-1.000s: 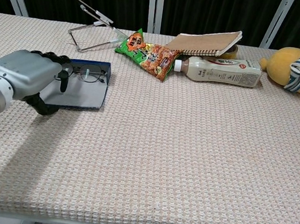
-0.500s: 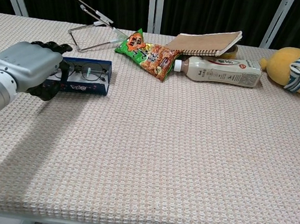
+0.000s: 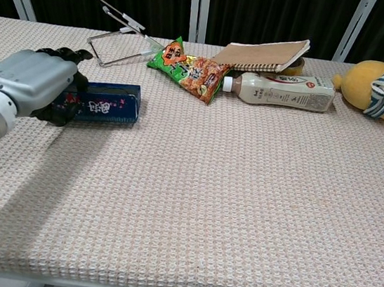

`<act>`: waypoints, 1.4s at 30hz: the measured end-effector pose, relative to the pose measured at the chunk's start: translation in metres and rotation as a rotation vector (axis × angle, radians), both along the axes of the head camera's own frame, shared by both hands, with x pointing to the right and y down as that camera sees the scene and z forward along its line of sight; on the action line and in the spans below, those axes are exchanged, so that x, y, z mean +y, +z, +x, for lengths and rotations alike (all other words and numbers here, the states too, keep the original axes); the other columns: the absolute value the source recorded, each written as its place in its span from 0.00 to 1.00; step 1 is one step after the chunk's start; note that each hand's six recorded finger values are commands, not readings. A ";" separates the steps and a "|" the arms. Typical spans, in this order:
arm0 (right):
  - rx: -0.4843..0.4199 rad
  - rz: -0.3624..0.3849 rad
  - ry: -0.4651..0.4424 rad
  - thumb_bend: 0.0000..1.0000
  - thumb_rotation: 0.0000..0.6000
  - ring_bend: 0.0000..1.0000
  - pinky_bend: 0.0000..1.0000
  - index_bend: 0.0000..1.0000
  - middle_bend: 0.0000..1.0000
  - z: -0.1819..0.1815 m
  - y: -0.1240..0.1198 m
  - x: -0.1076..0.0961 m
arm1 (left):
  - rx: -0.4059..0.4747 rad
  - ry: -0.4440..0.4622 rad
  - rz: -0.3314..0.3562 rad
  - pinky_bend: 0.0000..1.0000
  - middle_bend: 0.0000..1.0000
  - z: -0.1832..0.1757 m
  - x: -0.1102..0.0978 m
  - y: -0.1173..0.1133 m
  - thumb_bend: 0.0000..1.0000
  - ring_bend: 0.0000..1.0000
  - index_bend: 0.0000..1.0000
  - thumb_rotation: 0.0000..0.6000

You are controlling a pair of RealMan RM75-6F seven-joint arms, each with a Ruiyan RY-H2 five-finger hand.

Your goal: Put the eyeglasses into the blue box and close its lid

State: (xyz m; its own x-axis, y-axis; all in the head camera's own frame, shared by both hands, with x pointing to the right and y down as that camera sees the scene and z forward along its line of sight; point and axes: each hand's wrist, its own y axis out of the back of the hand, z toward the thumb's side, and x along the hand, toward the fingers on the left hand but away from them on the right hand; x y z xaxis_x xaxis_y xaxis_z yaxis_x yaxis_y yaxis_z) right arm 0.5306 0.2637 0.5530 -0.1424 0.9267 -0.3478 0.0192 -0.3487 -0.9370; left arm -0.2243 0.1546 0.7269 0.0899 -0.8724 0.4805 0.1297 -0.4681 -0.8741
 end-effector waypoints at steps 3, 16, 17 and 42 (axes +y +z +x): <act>0.001 -0.002 0.000 0.48 1.00 0.00 0.00 0.00 0.00 0.000 0.000 0.000 | 0.025 0.001 0.002 0.10 0.00 -0.006 0.010 -0.017 0.49 0.00 0.73 1.00; -0.001 -0.011 -0.009 0.48 1.00 0.00 0.00 0.00 0.00 -0.003 0.004 0.003 | 0.008 0.047 0.011 0.10 0.00 -0.038 0.029 -0.070 0.49 0.00 0.73 1.00; 0.001 -0.009 -0.006 0.48 1.00 0.00 0.00 0.00 0.00 -0.002 0.003 0.003 | -0.006 0.047 0.006 0.10 0.00 -0.038 0.027 -0.063 0.49 0.00 0.73 1.00; 0.005 -0.029 0.004 0.48 1.00 0.00 0.00 0.00 0.00 0.000 0.009 0.003 | -0.176 0.047 -0.164 0.09 0.00 -0.040 0.022 -0.022 0.35 0.00 0.00 1.00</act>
